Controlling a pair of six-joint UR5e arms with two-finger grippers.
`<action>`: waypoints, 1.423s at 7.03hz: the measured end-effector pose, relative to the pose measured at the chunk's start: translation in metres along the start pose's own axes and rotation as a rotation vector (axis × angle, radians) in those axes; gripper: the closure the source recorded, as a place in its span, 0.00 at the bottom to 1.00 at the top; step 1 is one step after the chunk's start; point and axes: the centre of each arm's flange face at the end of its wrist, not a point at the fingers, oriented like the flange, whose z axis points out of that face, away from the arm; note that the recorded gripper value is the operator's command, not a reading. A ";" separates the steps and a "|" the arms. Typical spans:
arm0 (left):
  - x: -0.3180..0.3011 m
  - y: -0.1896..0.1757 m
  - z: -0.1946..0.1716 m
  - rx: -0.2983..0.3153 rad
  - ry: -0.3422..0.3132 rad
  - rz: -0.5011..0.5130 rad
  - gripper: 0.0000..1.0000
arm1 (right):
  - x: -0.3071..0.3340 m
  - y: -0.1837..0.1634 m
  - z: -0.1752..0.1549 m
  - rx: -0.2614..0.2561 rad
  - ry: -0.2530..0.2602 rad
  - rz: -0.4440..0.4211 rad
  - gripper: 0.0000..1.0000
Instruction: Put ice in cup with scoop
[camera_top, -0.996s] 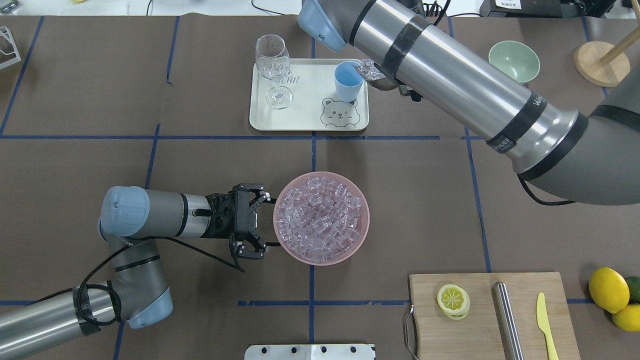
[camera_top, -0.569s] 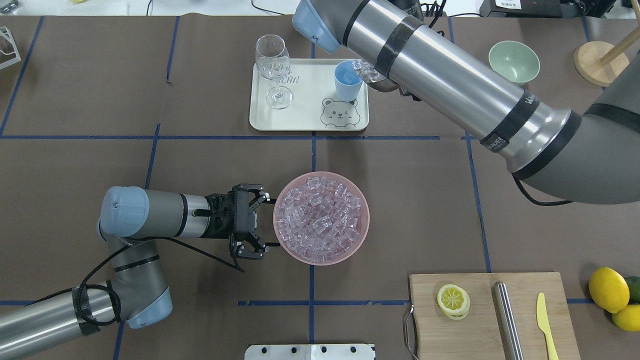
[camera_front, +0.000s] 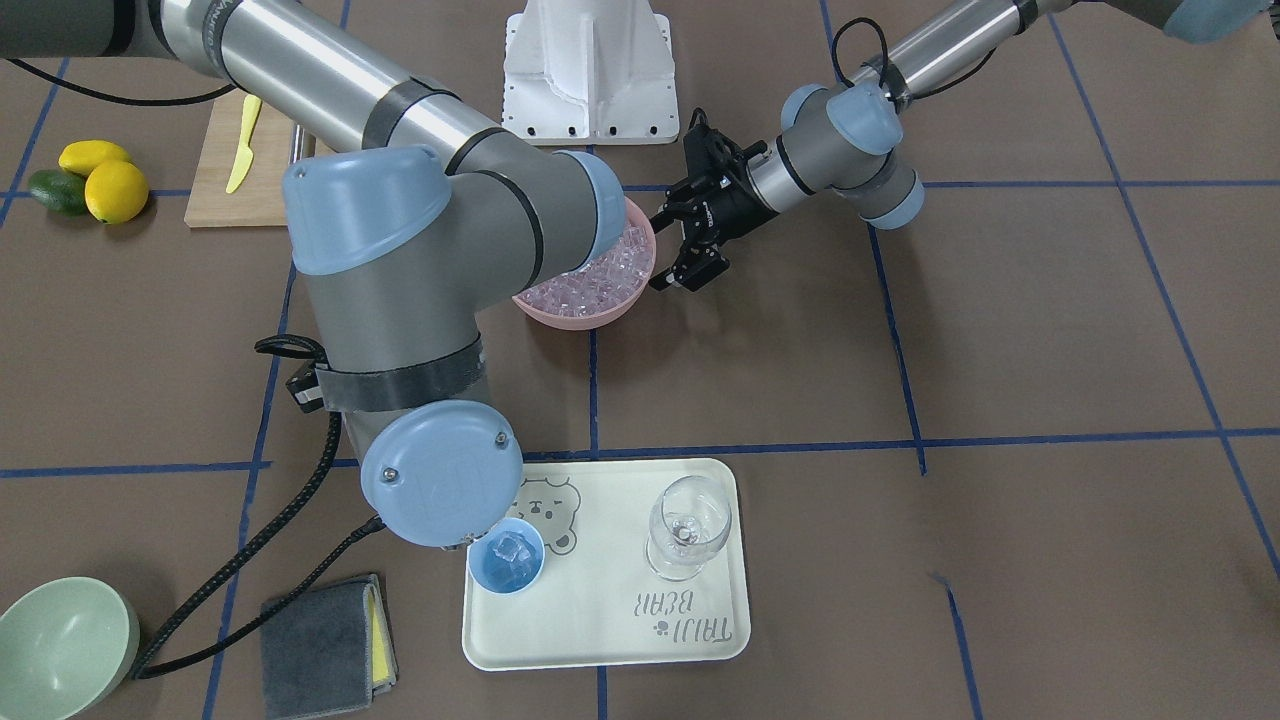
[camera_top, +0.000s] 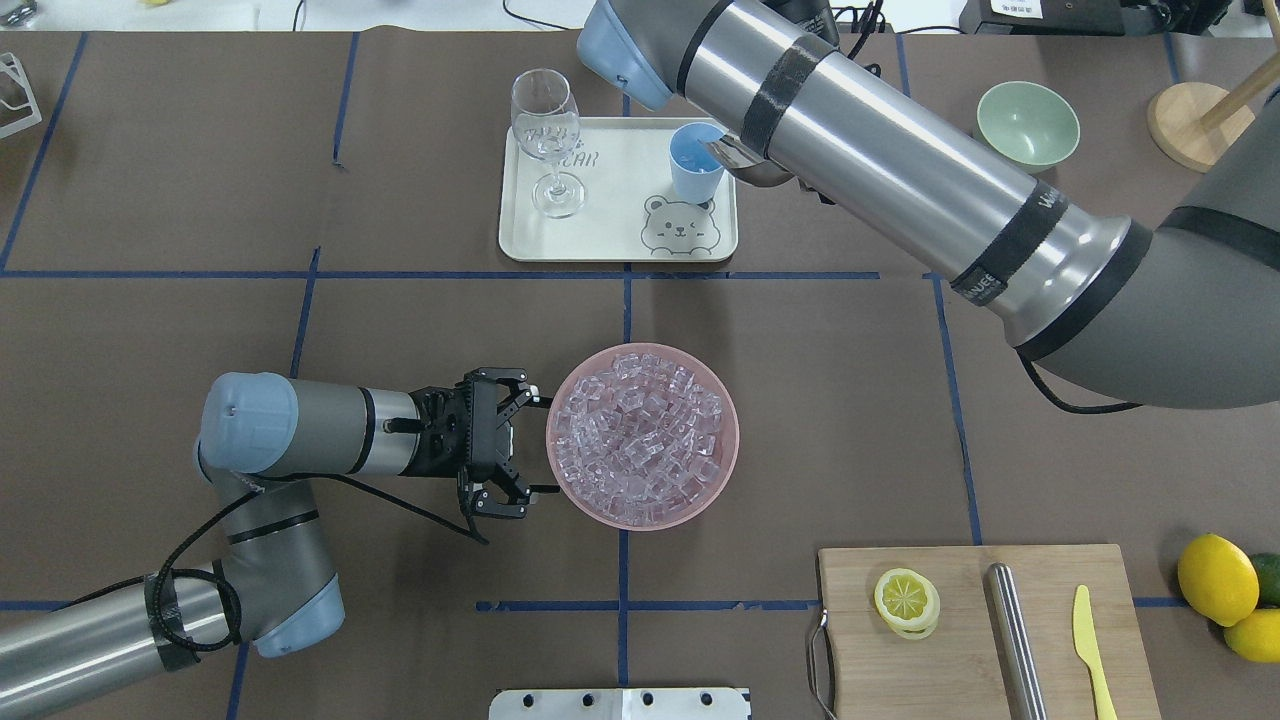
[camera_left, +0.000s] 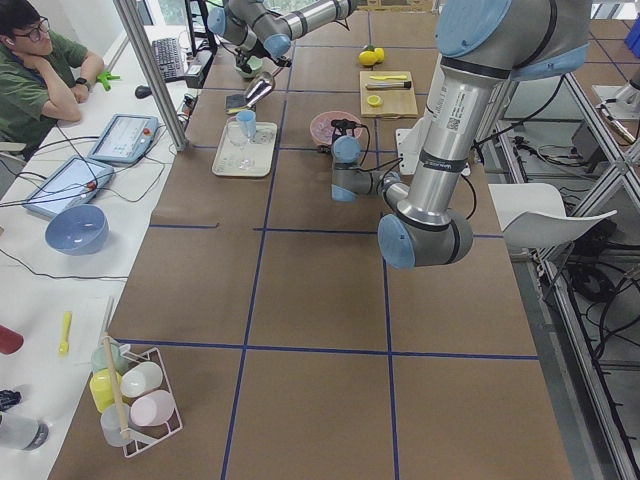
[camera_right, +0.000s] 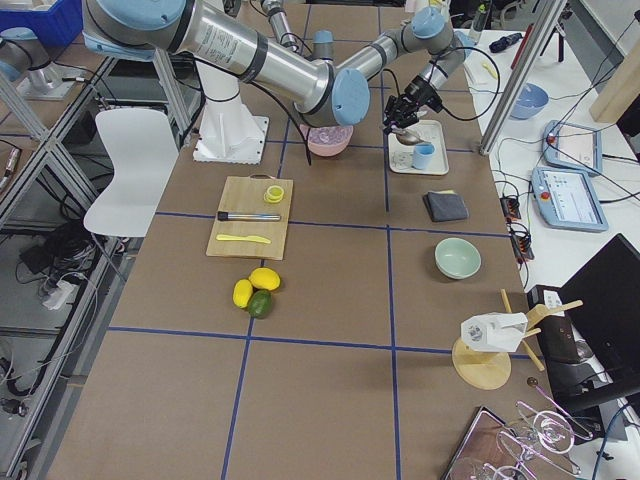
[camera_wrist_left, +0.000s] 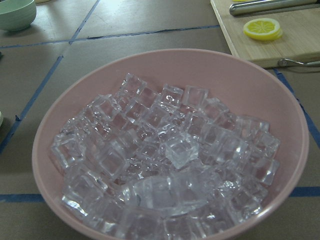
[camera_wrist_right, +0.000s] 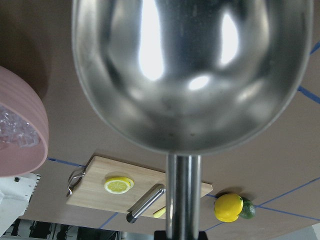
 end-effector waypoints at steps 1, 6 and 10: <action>0.000 0.000 0.000 0.000 0.000 0.000 0.00 | -0.001 0.002 -0.002 0.011 -0.002 -0.006 1.00; -0.001 0.001 0.000 -0.006 0.001 -0.003 0.00 | 0.051 0.079 0.007 0.265 -0.123 -0.024 1.00; 0.000 0.013 -0.011 -0.022 0.016 -0.018 0.00 | 0.102 0.220 0.113 0.427 -0.273 0.345 1.00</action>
